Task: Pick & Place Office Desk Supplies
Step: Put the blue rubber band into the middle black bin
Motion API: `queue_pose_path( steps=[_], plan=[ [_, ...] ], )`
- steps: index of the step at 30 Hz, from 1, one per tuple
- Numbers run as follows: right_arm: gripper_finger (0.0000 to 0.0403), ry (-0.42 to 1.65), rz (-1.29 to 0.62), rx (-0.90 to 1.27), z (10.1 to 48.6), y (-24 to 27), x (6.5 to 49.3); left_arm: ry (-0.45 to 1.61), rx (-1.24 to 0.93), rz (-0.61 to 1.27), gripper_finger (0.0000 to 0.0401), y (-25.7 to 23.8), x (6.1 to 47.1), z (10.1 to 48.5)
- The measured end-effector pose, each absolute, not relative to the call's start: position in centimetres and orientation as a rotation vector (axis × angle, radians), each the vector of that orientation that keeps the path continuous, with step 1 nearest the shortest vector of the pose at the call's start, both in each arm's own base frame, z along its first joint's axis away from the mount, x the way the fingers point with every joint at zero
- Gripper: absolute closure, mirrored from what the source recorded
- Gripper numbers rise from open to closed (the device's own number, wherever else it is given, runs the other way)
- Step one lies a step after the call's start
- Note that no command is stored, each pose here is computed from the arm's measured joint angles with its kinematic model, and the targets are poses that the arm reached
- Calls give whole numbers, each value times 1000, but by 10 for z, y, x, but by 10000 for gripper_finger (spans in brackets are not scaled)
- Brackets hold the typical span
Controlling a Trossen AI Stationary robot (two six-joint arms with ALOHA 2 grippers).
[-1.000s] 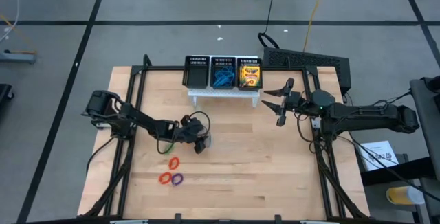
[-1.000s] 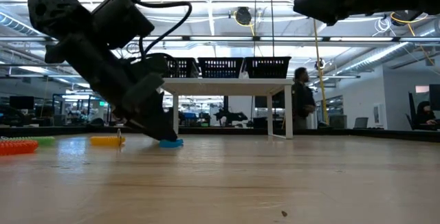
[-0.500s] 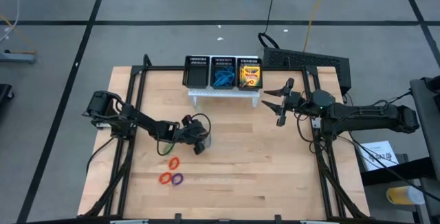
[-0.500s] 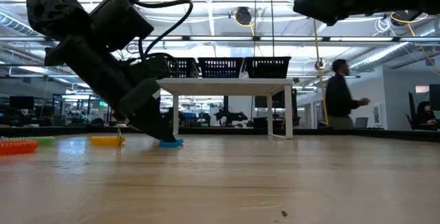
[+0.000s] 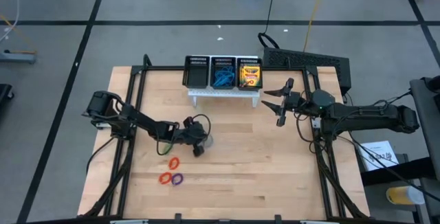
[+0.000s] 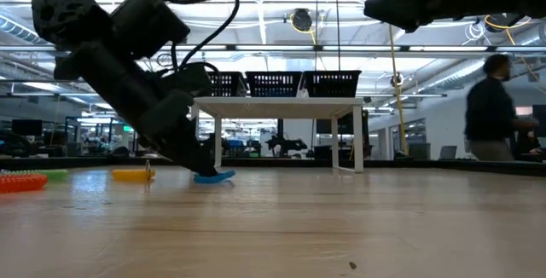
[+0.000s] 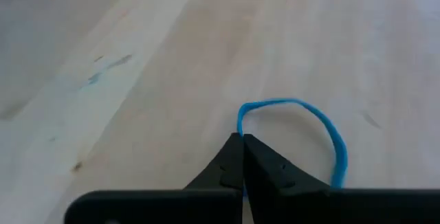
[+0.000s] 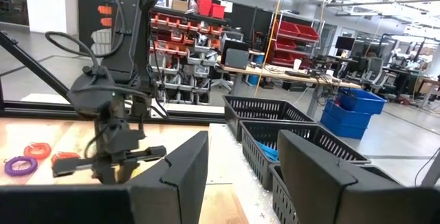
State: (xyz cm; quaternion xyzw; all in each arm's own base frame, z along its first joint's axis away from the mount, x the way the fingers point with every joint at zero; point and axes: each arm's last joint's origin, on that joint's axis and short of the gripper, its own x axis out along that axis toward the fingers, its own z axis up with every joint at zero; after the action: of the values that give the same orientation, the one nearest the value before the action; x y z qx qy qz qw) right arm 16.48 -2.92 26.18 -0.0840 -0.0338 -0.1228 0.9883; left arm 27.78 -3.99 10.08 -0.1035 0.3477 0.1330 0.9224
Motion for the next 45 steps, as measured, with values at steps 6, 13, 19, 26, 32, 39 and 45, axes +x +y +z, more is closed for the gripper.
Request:
queue_pose_path(
  steps=[6, 13, 19, 26, 32, 39, 45],
  plan=[
    [238, -32, -247, -170, 260, -28, 159, 615, -183, 266, 398, -36, 280, 122],
    [238, -11, -244, -120, 256, -27, 153, 386, -105, 233, 397, -27, 278, 172],
    [238, -24, -248, -87, 229, -26, 146, 137, 16, 253, 398, -13, 272, 218],
    [238, -56, -241, -12, 204, -25, 140, 31, 122, 337, 397, 9, 274, 239],
    [239, -5, -238, 57, 183, -24, 136, 63, 102, 355, 398, 33, 285, 263],
    [239, -93, -233, 68, 178, -23, 130, 28, 105, 367, 398, 66, 286, 282],
    [239, -129, -204, 59, 182, -22, 124, 9, 51, 385, 398, 85, 284, 286]
  ],
)
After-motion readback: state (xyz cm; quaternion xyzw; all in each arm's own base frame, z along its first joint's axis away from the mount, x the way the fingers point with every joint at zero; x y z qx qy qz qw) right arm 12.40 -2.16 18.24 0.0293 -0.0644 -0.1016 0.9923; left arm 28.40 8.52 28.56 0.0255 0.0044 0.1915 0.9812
